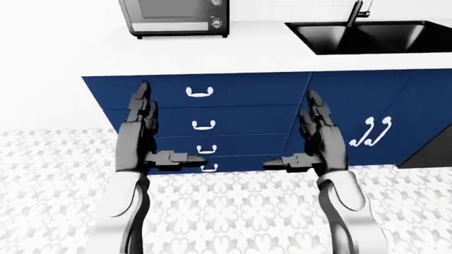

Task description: Open the toaster oven door.

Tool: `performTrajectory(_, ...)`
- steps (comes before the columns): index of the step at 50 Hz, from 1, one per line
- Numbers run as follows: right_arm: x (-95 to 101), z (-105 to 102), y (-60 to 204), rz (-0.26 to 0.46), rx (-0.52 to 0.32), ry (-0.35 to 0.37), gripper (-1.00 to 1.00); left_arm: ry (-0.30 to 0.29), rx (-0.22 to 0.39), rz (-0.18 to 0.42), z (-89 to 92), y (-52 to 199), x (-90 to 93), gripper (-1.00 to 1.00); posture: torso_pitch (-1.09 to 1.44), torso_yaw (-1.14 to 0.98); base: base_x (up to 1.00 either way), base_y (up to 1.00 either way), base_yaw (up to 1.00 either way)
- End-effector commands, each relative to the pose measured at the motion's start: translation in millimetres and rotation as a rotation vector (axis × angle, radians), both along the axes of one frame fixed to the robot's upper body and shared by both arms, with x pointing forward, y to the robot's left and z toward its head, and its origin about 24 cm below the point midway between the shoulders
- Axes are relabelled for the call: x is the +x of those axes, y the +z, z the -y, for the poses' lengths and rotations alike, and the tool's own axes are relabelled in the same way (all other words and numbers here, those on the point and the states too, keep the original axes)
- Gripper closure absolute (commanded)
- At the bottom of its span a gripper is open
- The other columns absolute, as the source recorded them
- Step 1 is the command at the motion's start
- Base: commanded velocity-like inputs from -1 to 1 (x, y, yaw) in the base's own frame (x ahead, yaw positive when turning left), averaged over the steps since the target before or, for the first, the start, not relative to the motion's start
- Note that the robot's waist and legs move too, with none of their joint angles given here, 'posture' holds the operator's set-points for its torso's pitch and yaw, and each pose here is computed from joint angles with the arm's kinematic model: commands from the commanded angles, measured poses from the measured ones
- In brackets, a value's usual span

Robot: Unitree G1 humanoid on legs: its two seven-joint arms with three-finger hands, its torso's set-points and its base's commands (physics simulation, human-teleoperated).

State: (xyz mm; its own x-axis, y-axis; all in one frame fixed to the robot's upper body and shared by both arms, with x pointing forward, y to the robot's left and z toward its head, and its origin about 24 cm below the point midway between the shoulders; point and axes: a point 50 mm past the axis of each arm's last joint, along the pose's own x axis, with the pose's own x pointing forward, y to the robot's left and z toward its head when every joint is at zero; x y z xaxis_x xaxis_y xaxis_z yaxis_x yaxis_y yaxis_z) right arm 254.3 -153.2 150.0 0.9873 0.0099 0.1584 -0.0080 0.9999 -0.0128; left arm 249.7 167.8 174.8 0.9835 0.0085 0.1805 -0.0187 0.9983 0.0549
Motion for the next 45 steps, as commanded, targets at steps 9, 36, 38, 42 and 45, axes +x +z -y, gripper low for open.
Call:
performTrajectory(9, -8.5, 2.3, 60.4, 0.112, 0.016, -0.005, -1.00, -0.017, 0.026, 0.094, 4.3, 52.6, -5.7, -1.00, 0.00, 0.00, 0.00, 0.00, 0.00)
performTrajectory(36, -15.7, -2.5, 61.0, 0.148, 0.060, 0.028, -1.00, -0.010, -0.014, 0.120, -2.5, 58.4, -12.6, -1.00, 0.00, 0.00, 0.16, 0.00, 0.00)
performTrajectory(38, -15.2, -2.0, 59.3, 0.148, 0.063, 0.029, -1.00, -0.009, -0.015, 0.122, -2.9, 59.3, -12.8, -1.00, 0.00, 0.00, 0.19, 0.00, 0.00)
performTrajectory(42, -16.7, -3.0, 57.9, 0.147, 0.066, 0.034, -1.00, -0.011, -0.018, 0.118, -2.1, 56.7, -13.0, -1.00, 0.00, 0.00, 0.24, 0.00, 0.00)
performTrajectory(45, -16.0, -2.5, 57.4, 0.144, 0.065, 0.032, -1.00, -0.012, -0.018, 0.116, -2.0, 55.9, -12.6, -1.00, 0.00, 0.00, 0.26, 0.00, 0.00)
